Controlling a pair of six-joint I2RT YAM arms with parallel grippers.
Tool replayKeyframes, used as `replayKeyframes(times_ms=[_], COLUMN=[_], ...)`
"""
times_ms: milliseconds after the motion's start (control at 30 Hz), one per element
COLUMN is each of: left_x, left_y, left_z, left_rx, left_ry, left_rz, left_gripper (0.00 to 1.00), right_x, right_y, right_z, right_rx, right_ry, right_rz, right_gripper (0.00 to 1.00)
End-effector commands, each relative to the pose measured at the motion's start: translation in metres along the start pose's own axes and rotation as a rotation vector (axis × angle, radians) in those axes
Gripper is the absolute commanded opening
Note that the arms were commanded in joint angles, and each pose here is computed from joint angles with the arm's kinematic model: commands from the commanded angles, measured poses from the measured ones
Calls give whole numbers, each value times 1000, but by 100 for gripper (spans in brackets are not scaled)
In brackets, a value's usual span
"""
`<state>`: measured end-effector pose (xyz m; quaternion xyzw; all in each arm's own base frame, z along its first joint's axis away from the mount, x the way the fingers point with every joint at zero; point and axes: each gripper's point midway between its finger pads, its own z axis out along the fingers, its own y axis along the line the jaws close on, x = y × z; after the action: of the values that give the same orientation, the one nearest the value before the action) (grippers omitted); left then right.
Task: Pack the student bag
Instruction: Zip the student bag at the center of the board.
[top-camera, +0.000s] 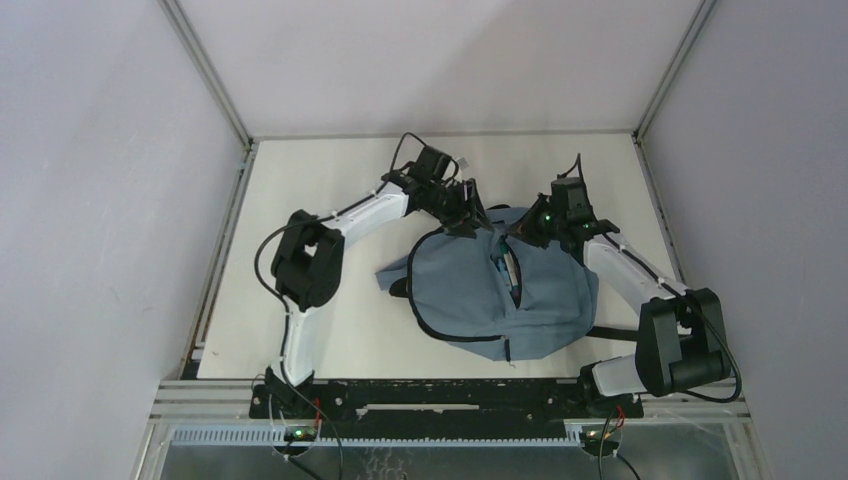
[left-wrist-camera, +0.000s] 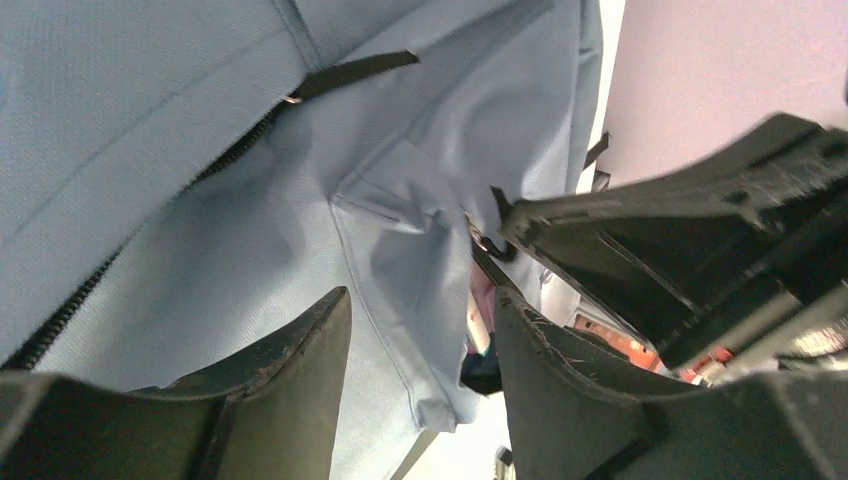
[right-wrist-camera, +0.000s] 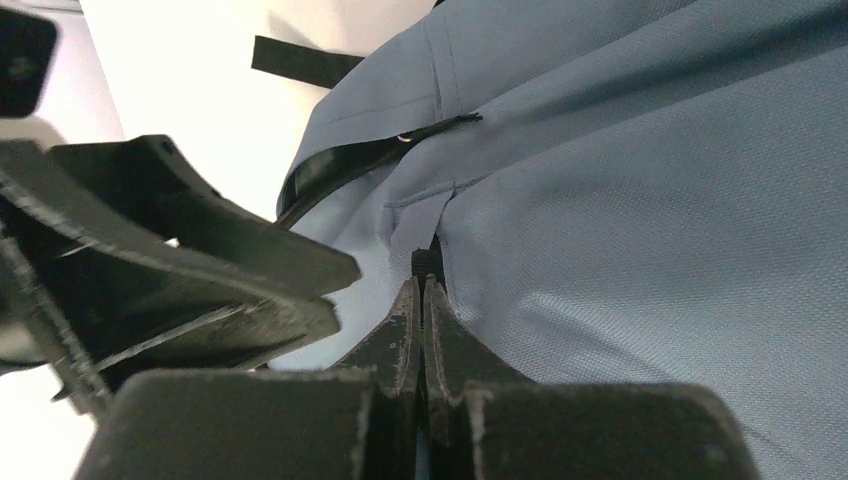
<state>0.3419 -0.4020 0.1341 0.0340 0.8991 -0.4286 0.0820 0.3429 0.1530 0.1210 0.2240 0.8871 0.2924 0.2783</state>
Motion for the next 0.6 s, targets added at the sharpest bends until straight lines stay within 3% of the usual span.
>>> replayKeyframes(times_ms=[0,400,567], left_x=[-15,-29,-28], left_y=[-15,-21,-12], left_z=[1,28,39], left_rx=[20,45,26], left_ry=[-25,-16,-4], left_rz=[-28,-69,-80], left_gripper=[59,55,40], right_x=[-11,-9,-9], right_y=[15,17,17], right_z=[-10,-8,-10], right_rx=[-52,-58,-57], right_ry=[-63,-51,-54], right_rz=[-37,-35,-33], right_gripper=[0,0,0])
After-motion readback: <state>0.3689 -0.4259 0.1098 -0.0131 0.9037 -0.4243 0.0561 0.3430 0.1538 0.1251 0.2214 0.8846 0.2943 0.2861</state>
